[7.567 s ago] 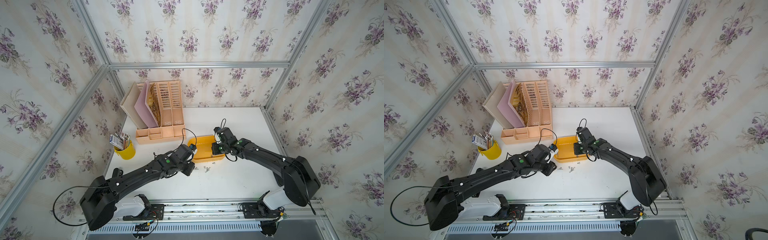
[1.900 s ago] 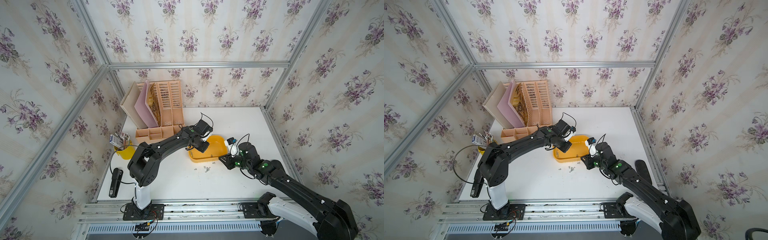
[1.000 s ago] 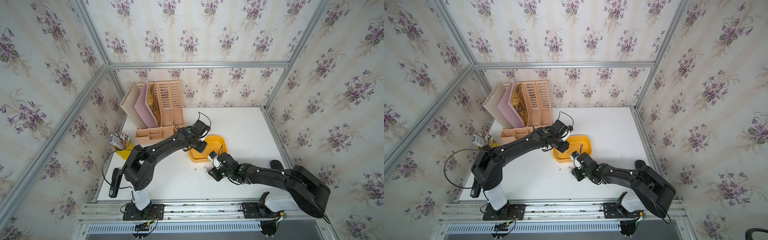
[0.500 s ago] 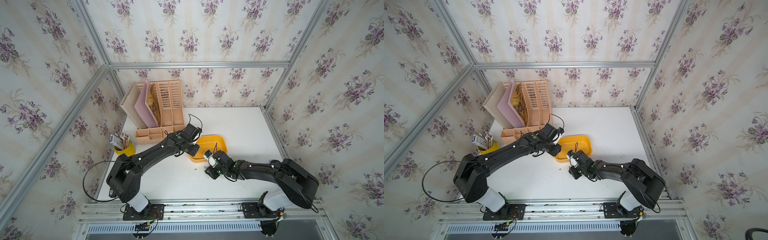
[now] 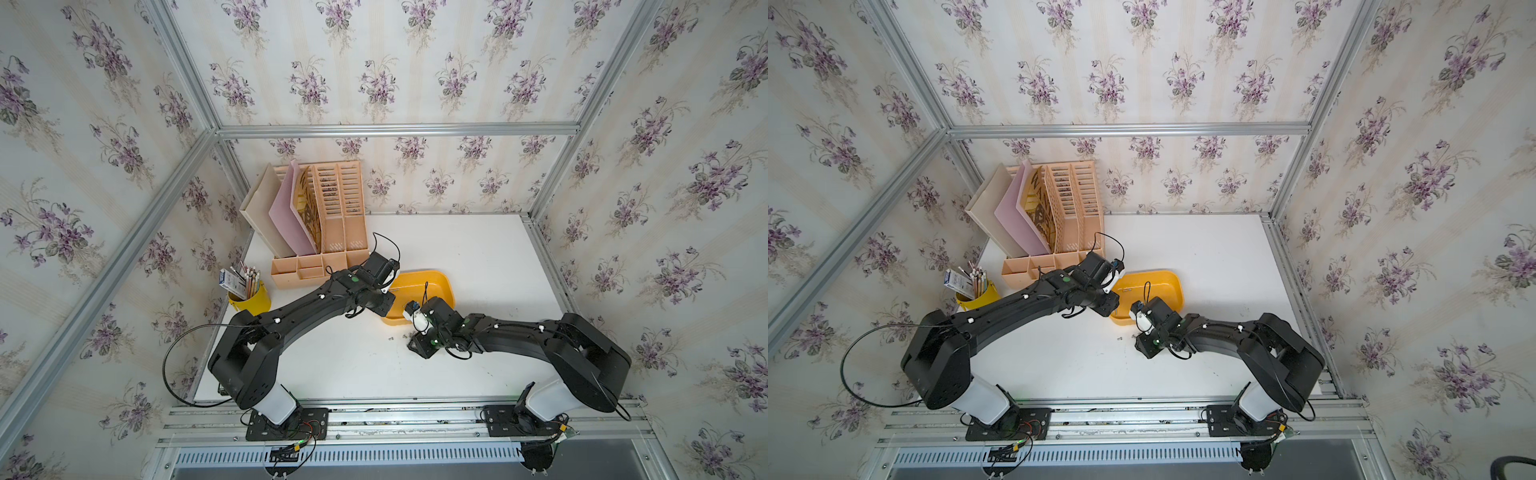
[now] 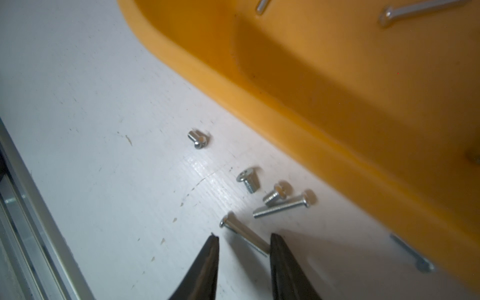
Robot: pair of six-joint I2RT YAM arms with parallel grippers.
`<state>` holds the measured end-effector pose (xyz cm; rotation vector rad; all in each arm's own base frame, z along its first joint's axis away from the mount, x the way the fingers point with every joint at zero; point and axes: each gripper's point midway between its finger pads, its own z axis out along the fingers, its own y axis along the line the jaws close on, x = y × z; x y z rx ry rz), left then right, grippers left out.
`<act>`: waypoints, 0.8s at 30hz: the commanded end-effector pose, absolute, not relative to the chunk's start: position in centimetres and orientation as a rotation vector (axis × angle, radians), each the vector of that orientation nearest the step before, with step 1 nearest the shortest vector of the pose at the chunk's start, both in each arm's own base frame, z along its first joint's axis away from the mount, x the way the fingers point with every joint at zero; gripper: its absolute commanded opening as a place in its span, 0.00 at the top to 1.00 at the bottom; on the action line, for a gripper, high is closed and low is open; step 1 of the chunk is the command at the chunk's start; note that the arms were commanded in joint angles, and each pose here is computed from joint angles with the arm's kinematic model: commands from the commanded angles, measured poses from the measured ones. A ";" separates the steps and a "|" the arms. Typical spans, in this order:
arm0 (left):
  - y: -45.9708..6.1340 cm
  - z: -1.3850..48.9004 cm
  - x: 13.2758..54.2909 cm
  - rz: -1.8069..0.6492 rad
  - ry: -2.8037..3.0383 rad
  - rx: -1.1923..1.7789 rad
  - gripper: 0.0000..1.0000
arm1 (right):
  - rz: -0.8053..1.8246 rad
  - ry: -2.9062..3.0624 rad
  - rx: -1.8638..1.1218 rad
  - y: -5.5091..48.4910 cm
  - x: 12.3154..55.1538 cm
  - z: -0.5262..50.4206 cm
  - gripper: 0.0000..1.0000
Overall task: Put the screws on the desktop into the storage box
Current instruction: Pick up the screw from the center of the board.
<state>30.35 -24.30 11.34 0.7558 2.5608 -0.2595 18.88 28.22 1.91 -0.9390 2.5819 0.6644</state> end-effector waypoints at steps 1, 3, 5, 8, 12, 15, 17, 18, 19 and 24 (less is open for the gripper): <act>-24.6 11.7 30.6 -0.280 2.536 0.748 0.52 | 0.655 2.649 -0.955 27.4 17.7 1.3 0.62; -24.5 11.7 30.7 -0.280 2.535 0.744 0.52 | 0.648 2.645 -0.958 27.5 17.9 1.4 0.62; -24.5 11.8 30.7 -0.282 2.533 0.746 0.52 | 0.603 2.664 -0.963 27.3 18.1 1.1 0.62; -24.4 11.9 30.6 -0.282 2.528 0.743 0.52 | 0.549 2.663 -0.974 27.2 18.4 1.0 0.63; -23.4 11.6 30.9 -0.256 2.556 0.703 0.52 | 0.474 2.681 -1.014 27.3 18.1 0.8 0.67; -23.1 11.8 31.0 -0.257 2.552 0.688 0.52 | 0.389 2.695 -1.048 26.9 17.7 0.4 0.70; -23.0 12.1 31.0 -0.263 2.544 0.684 0.52 | 0.370 2.688 -1.062 26.8 17.6 0.3 0.71; -22.9 12.1 31.0 -0.263 2.546 0.681 0.52 | 0.359 2.692 -1.062 26.7 17.7 0.2 0.71; -22.9 12.2 31.1 -0.264 2.545 0.682 0.52 | 0.341 2.694 -1.068 26.7 17.8 0.1 0.72; -22.8 12.4 31.0 -0.271 2.547 0.678 0.51 | 0.292 2.684 -1.112 26.9 17.7 0.4 0.72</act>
